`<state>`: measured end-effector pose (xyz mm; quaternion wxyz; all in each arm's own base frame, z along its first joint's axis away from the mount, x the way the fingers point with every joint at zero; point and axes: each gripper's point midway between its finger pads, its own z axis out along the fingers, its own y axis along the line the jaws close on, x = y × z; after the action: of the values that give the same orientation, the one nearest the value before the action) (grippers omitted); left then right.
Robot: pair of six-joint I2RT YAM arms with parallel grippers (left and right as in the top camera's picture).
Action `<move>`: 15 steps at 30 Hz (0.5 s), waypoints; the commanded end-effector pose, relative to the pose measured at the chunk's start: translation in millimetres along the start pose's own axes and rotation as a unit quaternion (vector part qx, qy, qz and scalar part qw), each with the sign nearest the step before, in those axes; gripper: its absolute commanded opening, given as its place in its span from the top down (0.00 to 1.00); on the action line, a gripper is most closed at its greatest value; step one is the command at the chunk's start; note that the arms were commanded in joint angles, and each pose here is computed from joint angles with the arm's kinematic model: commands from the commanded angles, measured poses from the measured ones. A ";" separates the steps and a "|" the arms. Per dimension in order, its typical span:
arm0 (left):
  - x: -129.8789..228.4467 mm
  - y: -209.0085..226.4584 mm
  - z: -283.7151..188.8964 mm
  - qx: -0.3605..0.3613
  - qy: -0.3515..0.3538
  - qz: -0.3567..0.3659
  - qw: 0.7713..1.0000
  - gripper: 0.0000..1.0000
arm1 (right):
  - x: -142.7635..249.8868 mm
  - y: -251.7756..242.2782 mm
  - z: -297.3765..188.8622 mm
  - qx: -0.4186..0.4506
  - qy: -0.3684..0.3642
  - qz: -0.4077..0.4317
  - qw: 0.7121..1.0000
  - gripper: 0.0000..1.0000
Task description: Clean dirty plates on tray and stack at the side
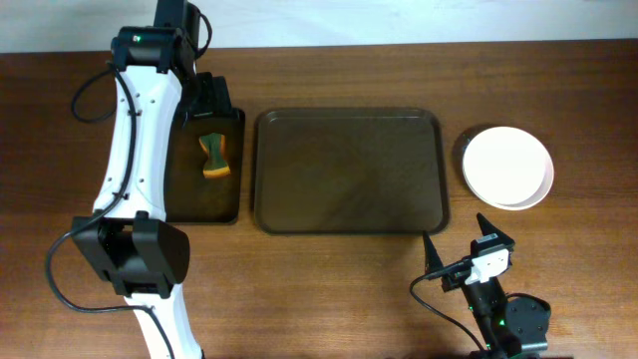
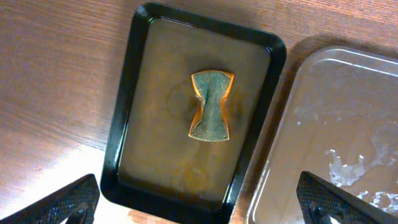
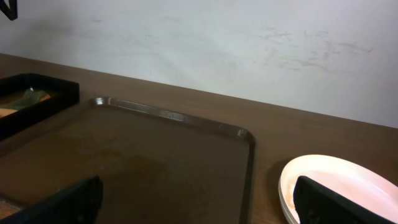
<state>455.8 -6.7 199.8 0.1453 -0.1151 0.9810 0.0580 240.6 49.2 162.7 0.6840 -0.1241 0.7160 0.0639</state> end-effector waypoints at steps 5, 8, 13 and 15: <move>-36.6 -15.3 -72.0 0.064 -0.170 -0.006 0.983 0.00 | 3.3 -2.1 0.0 0.005 0.003 -0.003 1.000 0.02; -19.3 -15.4 -119.8 0.110 -0.303 0.062 0.945 0.00 | 3.3 -2.1 0.1 0.005 0.004 -0.003 1.000 0.02; 85.1 38.4 -131.7 0.099 -0.427 0.073 0.896 0.00 | 3.3 -2.1 0.1 0.005 0.004 -0.003 1.000 0.02; 123.4 40.4 -128.4 0.102 -0.502 0.129 0.849 0.00 | 3.3 -2.1 0.1 0.005 0.004 -0.003 1.000 0.02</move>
<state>332.2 -5.6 309.7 0.5796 -0.0061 0.8148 0.0092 240.7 49.2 162.9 0.6841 -0.1243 0.7158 0.0636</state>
